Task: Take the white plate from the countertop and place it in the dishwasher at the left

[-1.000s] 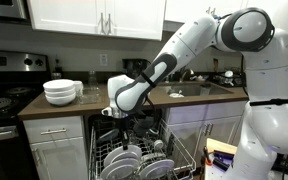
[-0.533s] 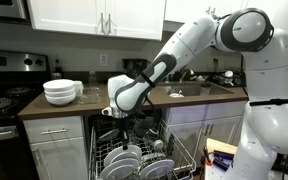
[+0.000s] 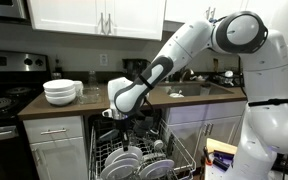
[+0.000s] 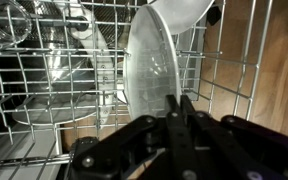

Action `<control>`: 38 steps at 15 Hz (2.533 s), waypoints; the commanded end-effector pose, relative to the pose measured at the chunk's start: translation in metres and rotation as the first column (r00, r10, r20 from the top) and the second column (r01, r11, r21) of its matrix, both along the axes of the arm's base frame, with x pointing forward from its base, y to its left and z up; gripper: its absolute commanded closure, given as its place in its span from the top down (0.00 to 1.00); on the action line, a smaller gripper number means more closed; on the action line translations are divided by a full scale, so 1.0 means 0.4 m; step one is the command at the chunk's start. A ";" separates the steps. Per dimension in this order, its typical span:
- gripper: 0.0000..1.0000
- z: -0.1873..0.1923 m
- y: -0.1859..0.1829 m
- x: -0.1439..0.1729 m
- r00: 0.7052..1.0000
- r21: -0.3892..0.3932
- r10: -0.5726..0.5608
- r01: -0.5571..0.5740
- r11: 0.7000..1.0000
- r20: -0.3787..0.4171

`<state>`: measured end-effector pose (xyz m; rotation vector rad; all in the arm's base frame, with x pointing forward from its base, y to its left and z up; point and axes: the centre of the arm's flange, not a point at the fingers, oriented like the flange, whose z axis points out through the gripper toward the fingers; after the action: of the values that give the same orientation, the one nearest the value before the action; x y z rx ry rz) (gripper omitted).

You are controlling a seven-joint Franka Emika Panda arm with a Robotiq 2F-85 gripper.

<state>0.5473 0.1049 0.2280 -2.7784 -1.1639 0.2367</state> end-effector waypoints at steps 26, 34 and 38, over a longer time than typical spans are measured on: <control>0.02 -0.040 -0.036 0.165 0.999 -0.027 0.002 -0.004 1.000 -0.048; 0.02 0.019 0.022 0.129 0.999 -0.066 0.028 -0.030 0.997 -0.031; 0.02 0.049 0.049 0.126 0.999 -0.076 0.031 -0.032 0.997 -0.014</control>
<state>0.5900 0.1297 0.2155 -2.7435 -1.1806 0.3728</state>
